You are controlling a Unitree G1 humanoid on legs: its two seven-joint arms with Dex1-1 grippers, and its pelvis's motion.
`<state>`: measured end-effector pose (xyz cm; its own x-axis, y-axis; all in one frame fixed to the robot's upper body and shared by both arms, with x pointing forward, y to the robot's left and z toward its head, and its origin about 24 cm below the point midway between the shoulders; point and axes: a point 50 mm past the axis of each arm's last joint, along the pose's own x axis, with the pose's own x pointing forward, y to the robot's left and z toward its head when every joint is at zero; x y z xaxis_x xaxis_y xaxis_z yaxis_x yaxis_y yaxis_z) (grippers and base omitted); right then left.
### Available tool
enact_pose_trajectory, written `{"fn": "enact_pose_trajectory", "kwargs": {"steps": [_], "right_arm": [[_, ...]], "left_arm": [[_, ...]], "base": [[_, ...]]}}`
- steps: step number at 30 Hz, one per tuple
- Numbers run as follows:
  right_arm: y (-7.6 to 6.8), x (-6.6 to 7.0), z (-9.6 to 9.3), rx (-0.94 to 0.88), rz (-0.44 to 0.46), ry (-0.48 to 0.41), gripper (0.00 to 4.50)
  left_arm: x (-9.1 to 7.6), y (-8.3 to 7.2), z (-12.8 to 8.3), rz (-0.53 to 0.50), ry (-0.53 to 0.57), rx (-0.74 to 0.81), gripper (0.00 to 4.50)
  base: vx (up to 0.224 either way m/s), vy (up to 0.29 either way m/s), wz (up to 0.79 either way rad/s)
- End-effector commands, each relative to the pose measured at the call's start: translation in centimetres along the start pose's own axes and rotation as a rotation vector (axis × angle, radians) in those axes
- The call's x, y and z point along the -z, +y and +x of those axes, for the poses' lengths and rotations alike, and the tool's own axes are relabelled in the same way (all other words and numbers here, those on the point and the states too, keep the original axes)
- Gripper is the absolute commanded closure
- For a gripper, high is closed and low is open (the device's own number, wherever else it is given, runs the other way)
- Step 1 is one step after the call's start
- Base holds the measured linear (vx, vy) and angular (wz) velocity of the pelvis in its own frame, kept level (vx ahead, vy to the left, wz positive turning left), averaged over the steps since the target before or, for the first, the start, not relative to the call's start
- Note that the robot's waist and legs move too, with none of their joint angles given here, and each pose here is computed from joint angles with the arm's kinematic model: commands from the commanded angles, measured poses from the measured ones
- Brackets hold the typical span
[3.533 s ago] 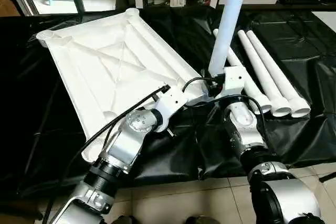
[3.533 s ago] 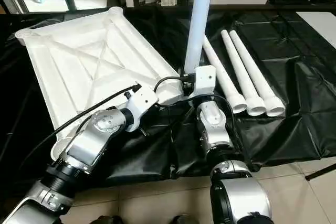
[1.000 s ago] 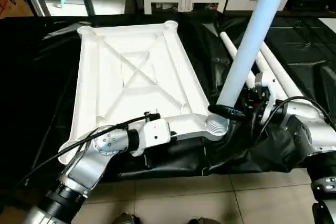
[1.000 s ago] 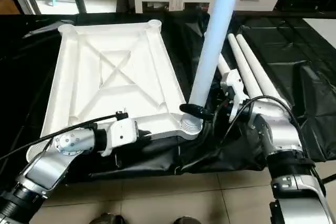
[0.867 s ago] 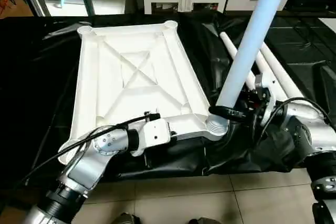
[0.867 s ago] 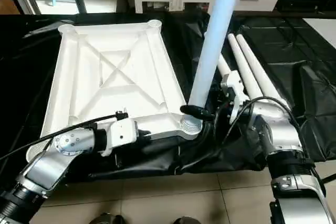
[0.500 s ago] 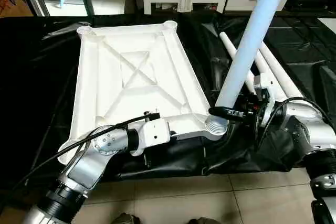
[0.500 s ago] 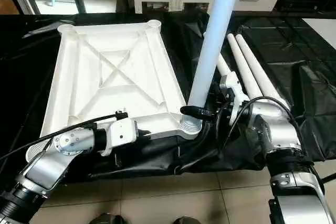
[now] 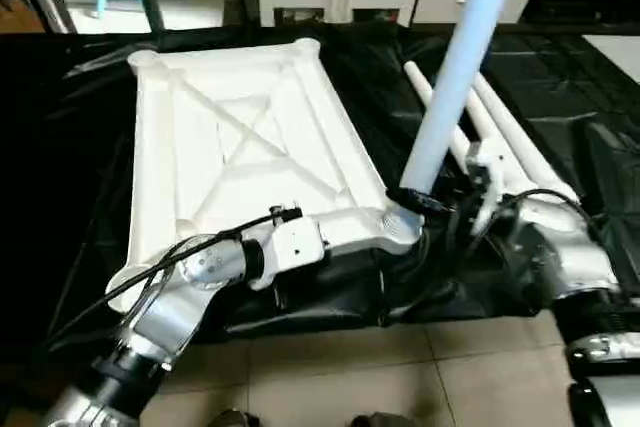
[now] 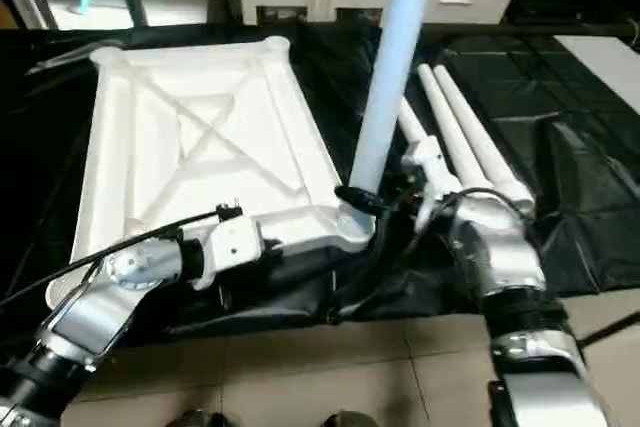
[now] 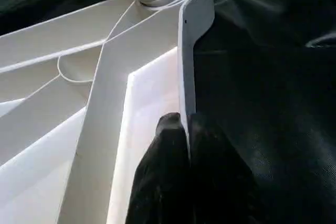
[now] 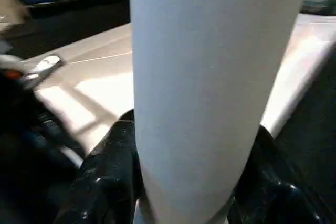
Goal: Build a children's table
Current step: Insert table leg to table base
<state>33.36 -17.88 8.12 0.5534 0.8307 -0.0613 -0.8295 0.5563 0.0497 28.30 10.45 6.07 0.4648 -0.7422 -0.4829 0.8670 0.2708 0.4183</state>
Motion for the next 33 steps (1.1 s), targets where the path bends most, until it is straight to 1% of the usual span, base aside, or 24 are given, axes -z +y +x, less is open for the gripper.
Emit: {"fn": "enact_pose_trajectory", "kwargs": {"steps": [1,2,3,8,9,11,12,14,17,20,21,22,23,24,25,27,28,29,30,31,32,33], "right_arm": [[-0.6,1.5,0.5,0.196,0.012,0.055,2.62],[-0.6,1.5,0.6,0.202,0.012,0.055,2.62],[-0.5,1.8,1.5,0.260,0.015,0.052,2.62],[0.1,2.5,4.2,0.441,0.028,0.056,2.62],[0.7,2.7,5.4,0.479,0.027,0.066,2.62],[1.2,2.8,6.4,0.512,0.021,0.071,2.62],[2.2,3.0,8.1,0.576,0.037,0.081,2.62],[2.7,3.0,8.9,0.606,0.045,0.085,2.62],[3.6,3.3,10.1,0.684,0.063,0.087,2.62],[3.9,3.2,10.4,0.676,0.048,0.082,2.62],[4.3,3.1,10.8,0.630,0.084,0.050,2.62],[4.3,3.1,10.8,0.630,0.084,0.050,2.62],[4.5,2.9,11.0,0.604,0.106,0.022,2.62],[4.5,2.5,11.0,0.580,0.103,-0.007,2.62],[4.5,1.5,10.8,0.479,0.119,-0.092,2.62],[4.3,1.3,10.4,0.462,0.106,-0.099,2.62],[3.9,1.0,9.8,0.441,0.083,-0.106,2.27],[3.9,1.0,9.8,0.441,0.083,-0.106,2.06],[3.6,0.4,9.2,0.400,0.062,-0.130,1.92],[3.4,0.2,8.9,0.378,0.054,-0.139,1.90],[3.0,-0.5,7.9,0.302,0.029,-0.157,1.82],[2.8,-0.9,7.3,0.266,0.005,-0.162,1.70]], "left_arm": [[0.9,-1.0,1.3,-0.065,0.084,0.007,4.50],[0.9,-1.0,1.4,-0.069,0.085,0.004,4.50],[0.5,-0.6,1.7,-0.104,0.087,-0.026,4.50],[-0.2,0.1,2.6,-0.159,0.119,-0.124,4.50],[-0.5,0.6,2.9,-0.187,0.129,-0.180,4.50],[-0.8,1.0,3.0,-0.215,0.133,-0.219,4.50],[-1.2,1.5,3.1,-0.261,0.136,-0.277,4.50],[-1.2,1.7,3.1,-0.284,0.145,-0.295,4.50],[-0.3,2.1,2.5,-0.304,0.196,-0.337,4.50],[0.1,2.3,2.2,-0.306,0.205,-0.346,4.50],[0.4,2.4,1.8,-0.310,0.213,-0.355,4.50],[0.4,2.4,1.8,-0.310,0.213,-0.355,4.50],[0.6,2.4,1.6,-0.313,0.216,-0.359,4.50],[0.7,2.5,1.4,-0.309,0.214,-0.359,4.50],[1.1,2.4,0.9,-0.299,0.207,-0.345,4.50],[1.1,2.3,0.9,-0.286,0.191,-0.327,4.50],[1.2,2.0,0.7,-0.277,0.177,-0.302,4.50],[1.2,2.0,0.7,-0.277,0.177,-0.302,4.50],[1.2,1.8,0.5,-0.257,0.155,-0.274,4.50],[1.2,1.7,0.3,-0.243,0.140,-0.255,4.50],[1.1,1.1,-0.1,-0.202,0.095,-0.186,4.50],[1.0,0.6,-0.3,-0.171,0.067,-0.142,4.50]], "base": [[0.000,0.000,0.00],[0.000,0.000,0.00],[0.000,0.000,0.00],[0.000,0.000,0.00],[0.000,0.000,0.00],[0.000,0.000,0.00],[0.000,0.000,0.00],[0.000,0.000,0.00],[0.000,0.000,0.00],[0.000,0.000,0.00],[0.000,0.000,0.00],[0.000,0.000,0.00],[0.000,0.000,0.00],[0.000,0.000,0.00],[0.000,0.000,0.00],[0.000,0.000,0.00],[0.000,0.000,0.00],[0.000,0.000,0.00],[0.000,0.000,0.00],[0.000,0.000,0.00],[0.000,0.000,0.00],[0.000,0.000,0.00]]}}
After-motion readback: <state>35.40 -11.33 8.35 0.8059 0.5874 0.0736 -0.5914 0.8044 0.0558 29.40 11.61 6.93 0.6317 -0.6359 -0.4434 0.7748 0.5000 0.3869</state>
